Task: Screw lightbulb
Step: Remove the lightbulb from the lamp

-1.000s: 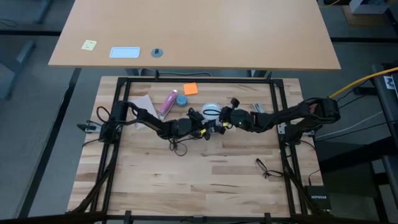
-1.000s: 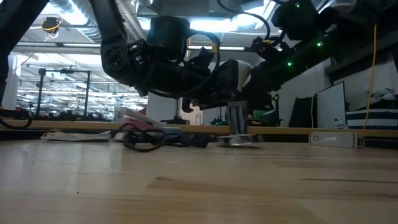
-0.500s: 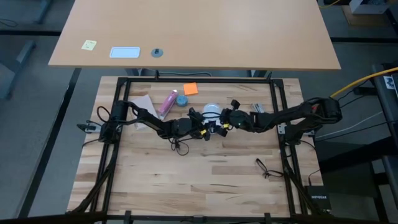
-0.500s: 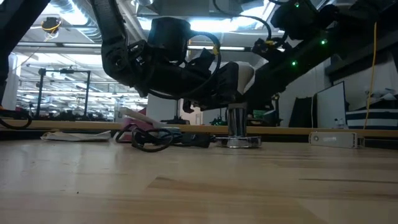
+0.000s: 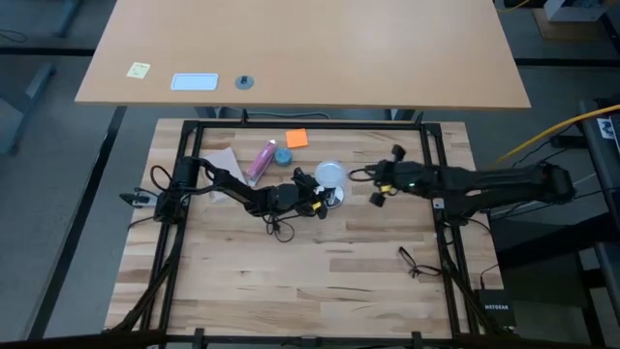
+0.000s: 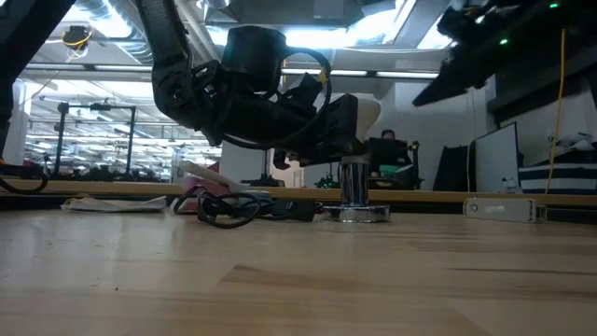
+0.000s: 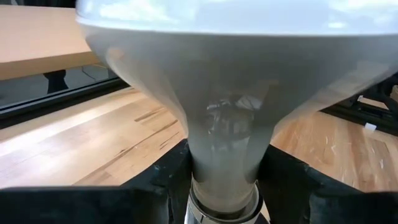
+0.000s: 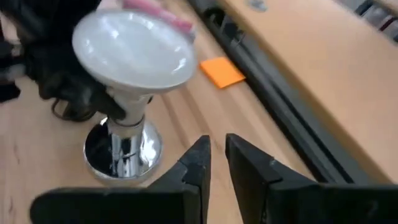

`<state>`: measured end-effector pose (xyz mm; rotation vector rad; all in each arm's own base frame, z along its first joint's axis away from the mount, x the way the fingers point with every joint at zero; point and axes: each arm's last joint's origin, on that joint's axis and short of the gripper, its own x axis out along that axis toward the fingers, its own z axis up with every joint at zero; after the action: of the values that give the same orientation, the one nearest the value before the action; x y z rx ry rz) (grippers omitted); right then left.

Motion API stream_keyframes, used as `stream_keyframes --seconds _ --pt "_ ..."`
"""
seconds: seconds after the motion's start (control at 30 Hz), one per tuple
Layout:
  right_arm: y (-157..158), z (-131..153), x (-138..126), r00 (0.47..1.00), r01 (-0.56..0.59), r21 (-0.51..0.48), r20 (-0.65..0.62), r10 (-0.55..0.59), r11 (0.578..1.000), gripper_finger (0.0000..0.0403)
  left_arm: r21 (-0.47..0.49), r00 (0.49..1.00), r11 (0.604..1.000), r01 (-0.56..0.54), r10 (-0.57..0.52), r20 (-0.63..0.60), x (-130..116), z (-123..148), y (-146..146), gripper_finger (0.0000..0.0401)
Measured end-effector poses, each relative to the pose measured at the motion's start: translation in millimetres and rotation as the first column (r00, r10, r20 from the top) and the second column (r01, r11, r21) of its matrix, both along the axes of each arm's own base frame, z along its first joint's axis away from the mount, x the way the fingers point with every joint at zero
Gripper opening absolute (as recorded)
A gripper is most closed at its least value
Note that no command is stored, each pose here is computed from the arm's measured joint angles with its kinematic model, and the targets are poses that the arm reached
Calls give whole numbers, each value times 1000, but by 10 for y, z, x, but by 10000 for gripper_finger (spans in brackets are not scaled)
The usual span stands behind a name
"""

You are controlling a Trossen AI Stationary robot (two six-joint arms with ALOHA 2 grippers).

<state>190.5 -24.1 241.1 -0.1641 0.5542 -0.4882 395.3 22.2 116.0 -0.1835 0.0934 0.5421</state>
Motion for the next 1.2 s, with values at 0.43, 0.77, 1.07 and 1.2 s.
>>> stream_keyframes --seconds 0.43,0.77,1.07,1.2 --pt "27 -1079 -295 918 40 284 368 -147 958 60 -4 1000 1000 -2 2 0 0 -2 -1 149" --pt "-13 -1244 94 948 153 297 226 -225 943 60 -10 1000 1000 -4 4 4 0 -2 0 149" --pt "-39 -1441 506 966 188 278 119 -228 942 60 -10 1000 1000 -3 3 10 0 3 -1 149" --pt "-46 -1539 655 971 190 279 85 -221 941 60 -10 1000 1000 7 -7 8 1 1 -5 149"
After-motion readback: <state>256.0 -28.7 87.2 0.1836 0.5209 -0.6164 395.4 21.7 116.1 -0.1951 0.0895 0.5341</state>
